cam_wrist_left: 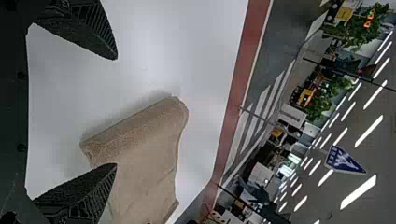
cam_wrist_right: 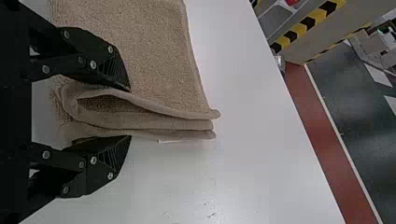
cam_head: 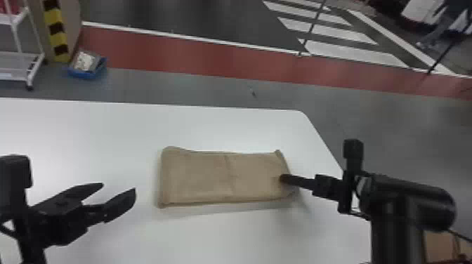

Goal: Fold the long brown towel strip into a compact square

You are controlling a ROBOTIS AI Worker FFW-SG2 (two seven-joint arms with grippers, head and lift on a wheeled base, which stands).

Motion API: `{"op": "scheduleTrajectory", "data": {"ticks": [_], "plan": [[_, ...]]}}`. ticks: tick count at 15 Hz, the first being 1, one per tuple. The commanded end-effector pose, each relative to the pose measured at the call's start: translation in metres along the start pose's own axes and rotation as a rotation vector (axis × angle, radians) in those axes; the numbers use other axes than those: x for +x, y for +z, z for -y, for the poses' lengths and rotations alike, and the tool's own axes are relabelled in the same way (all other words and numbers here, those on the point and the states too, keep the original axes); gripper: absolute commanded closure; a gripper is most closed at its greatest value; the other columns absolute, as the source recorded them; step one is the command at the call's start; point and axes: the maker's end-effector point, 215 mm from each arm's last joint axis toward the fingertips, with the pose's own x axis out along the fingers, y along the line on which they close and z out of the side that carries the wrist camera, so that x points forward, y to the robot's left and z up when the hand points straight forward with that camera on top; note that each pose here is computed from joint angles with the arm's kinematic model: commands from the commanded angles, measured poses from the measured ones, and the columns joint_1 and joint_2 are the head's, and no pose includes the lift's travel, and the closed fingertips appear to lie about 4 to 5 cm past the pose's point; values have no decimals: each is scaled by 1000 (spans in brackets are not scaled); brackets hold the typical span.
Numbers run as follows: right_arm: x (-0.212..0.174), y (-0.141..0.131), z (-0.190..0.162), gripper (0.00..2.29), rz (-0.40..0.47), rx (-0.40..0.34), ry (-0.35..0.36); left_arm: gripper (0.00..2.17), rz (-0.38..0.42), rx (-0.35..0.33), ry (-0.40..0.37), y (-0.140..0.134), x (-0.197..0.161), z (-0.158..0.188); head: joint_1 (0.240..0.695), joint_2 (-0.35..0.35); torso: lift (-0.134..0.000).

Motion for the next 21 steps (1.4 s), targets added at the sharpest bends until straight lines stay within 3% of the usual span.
{"op": "scheduleTrajectory", "data": {"ticks": [1,3,7,13,17,21], "plan": [[0,-2,2,1541,-5,1,-3,66,1,-3,0,0,0,0,695,-350,-124],[2,-5,0,1956,-6,9,4,66,0,-4,-1,-1,0,0,695,-350,-124],[-17,16,-1,1956,72,66,43,66,2,-5,2,-1,-3,-1,695,-350,-124],[-89,57,-8,1956,173,160,101,66,7,-10,4,0,-6,-3,695,-350,-124],[-98,70,-55,1953,155,153,162,66,9,-7,2,0,-7,-1,695,-350,-124],[-75,83,-121,1953,144,78,259,66,7,-11,9,-4,-11,-2,695,-335,-124]]}}
